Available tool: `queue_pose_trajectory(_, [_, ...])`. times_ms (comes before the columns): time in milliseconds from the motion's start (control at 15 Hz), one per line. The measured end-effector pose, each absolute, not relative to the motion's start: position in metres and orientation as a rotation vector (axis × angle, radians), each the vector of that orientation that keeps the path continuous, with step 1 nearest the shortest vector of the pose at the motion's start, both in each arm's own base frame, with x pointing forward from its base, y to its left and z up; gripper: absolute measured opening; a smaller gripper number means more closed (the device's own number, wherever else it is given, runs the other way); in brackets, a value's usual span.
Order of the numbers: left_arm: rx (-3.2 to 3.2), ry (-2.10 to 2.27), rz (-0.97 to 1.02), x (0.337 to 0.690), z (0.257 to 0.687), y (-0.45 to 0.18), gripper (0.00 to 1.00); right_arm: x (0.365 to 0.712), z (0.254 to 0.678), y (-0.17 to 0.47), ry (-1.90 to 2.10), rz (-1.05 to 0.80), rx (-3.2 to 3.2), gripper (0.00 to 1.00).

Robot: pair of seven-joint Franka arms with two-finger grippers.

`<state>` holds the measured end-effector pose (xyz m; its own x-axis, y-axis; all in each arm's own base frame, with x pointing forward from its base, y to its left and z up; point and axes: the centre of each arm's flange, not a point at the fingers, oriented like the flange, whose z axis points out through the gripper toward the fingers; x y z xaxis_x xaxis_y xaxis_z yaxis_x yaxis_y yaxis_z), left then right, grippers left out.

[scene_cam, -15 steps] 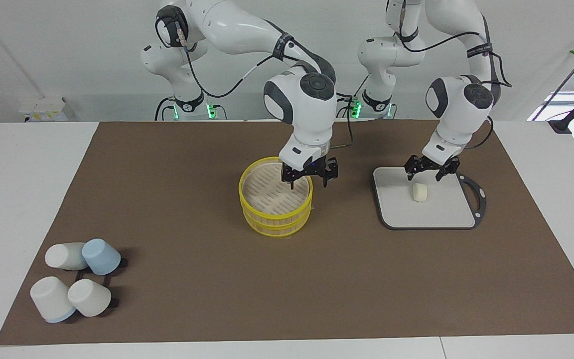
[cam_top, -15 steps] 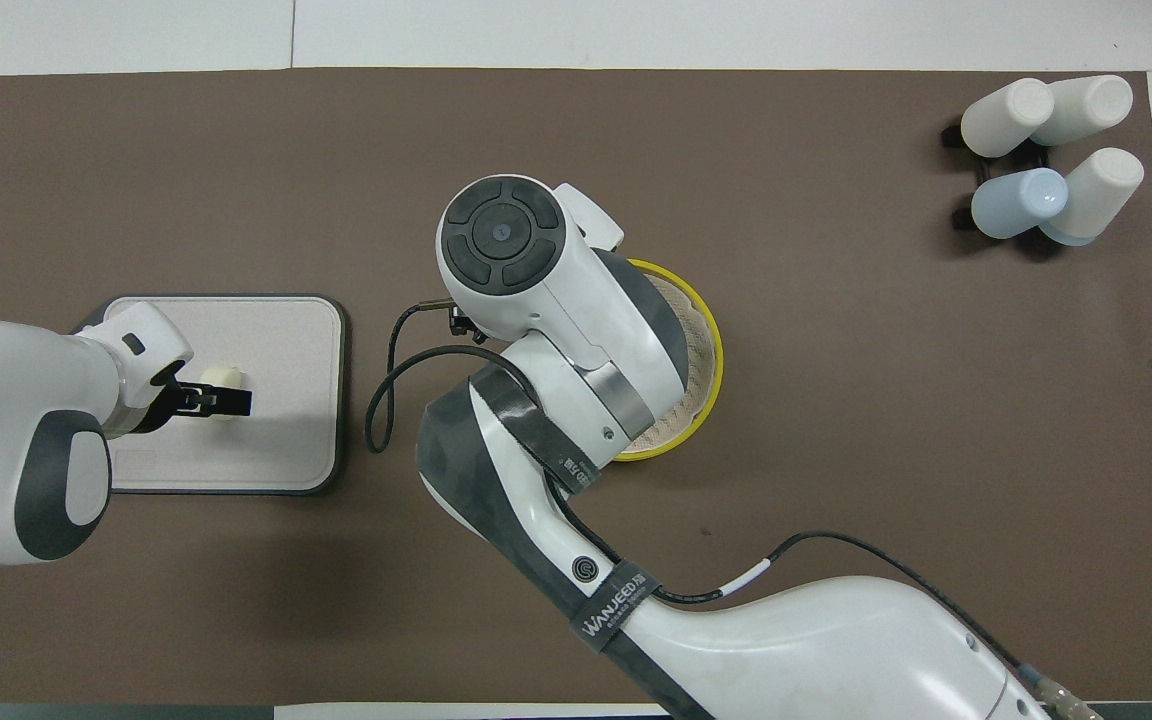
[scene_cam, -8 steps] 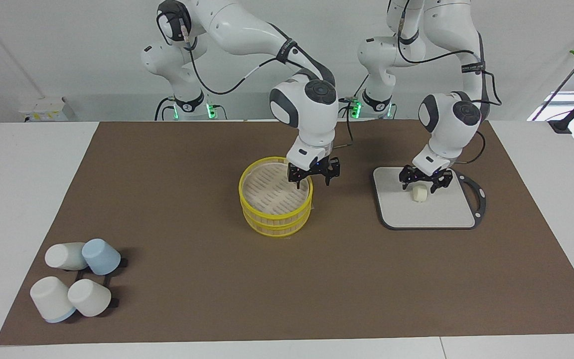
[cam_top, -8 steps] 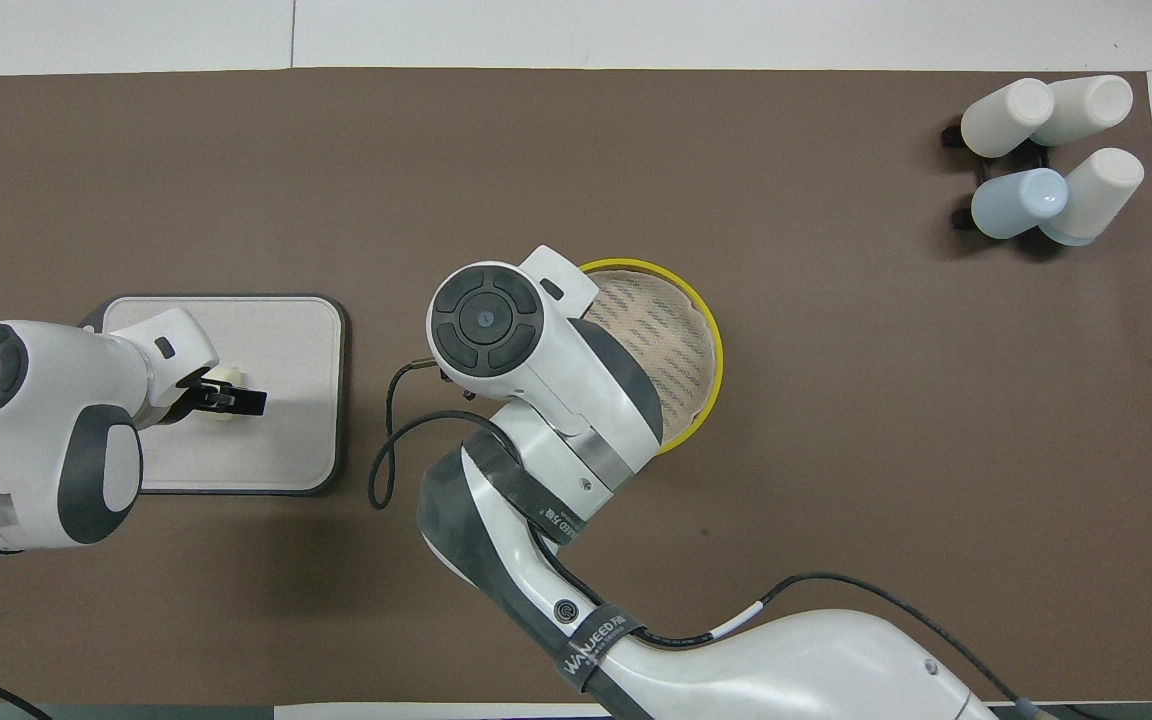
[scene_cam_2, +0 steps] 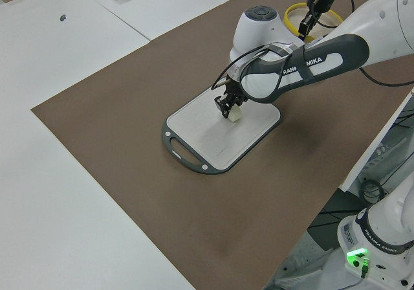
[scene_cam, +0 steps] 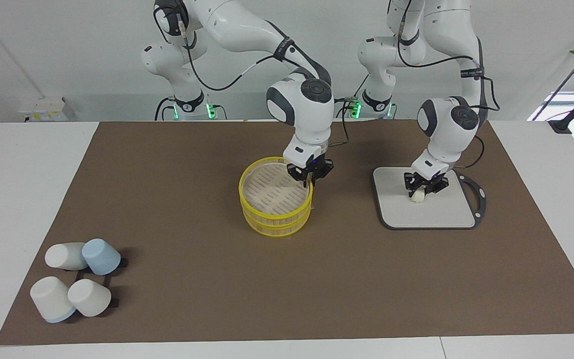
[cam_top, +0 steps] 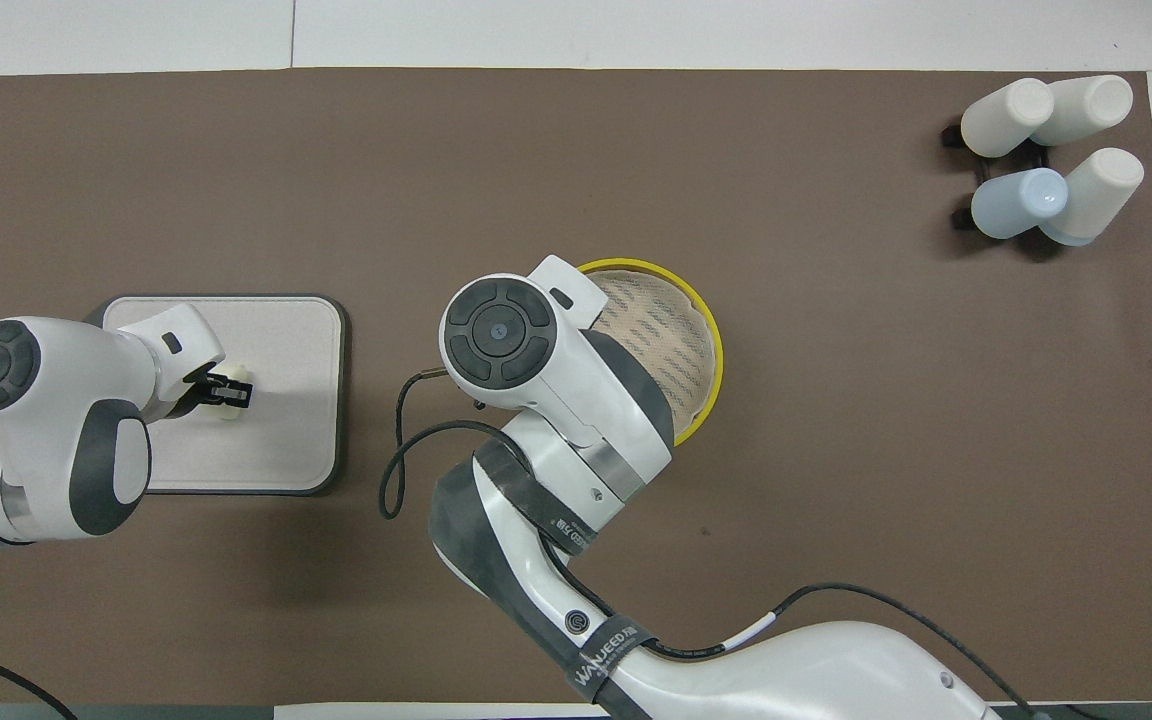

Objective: Place bun in steamer
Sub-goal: 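Grasp the steamer lid with the right gripper while the left gripper grasps the bun, then lift the lid aside with the right gripper while the left gripper carries the bun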

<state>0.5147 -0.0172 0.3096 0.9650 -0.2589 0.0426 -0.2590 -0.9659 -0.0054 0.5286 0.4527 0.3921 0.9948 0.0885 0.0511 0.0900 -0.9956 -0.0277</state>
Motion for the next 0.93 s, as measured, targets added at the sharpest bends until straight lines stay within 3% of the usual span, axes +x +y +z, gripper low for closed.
queue_pose_trajectory(67, [3.114,-0.403,0.053,0.517,0.314,-0.015,0.38,0.528,0.392,0.454,-0.141,-0.085,-3.103,0.08])
queue_pose_trajectory(400, [3.110,-0.369,-0.011,0.540,0.354,-0.012,0.39,0.546,0.416,0.429,-0.228,0.004,-3.141,0.08])
queue_pose_trajectory(600, [3.116,-0.185,-0.027,0.562,0.405,-0.038,0.39,0.598,0.469,0.328,-0.282,0.121,-3.165,0.08])
queue_pose_trajectory(800, [3.111,0.066,0.042,0.578,0.450,-0.142,0.39,0.623,0.505,0.198,-0.365,0.280,-3.129,0.08])
queue_pose_trajectory(933, [3.092,0.133,0.065,0.569,0.457,-0.223,0.39,0.626,0.515,0.119,-0.408,0.370,-3.091,0.08])
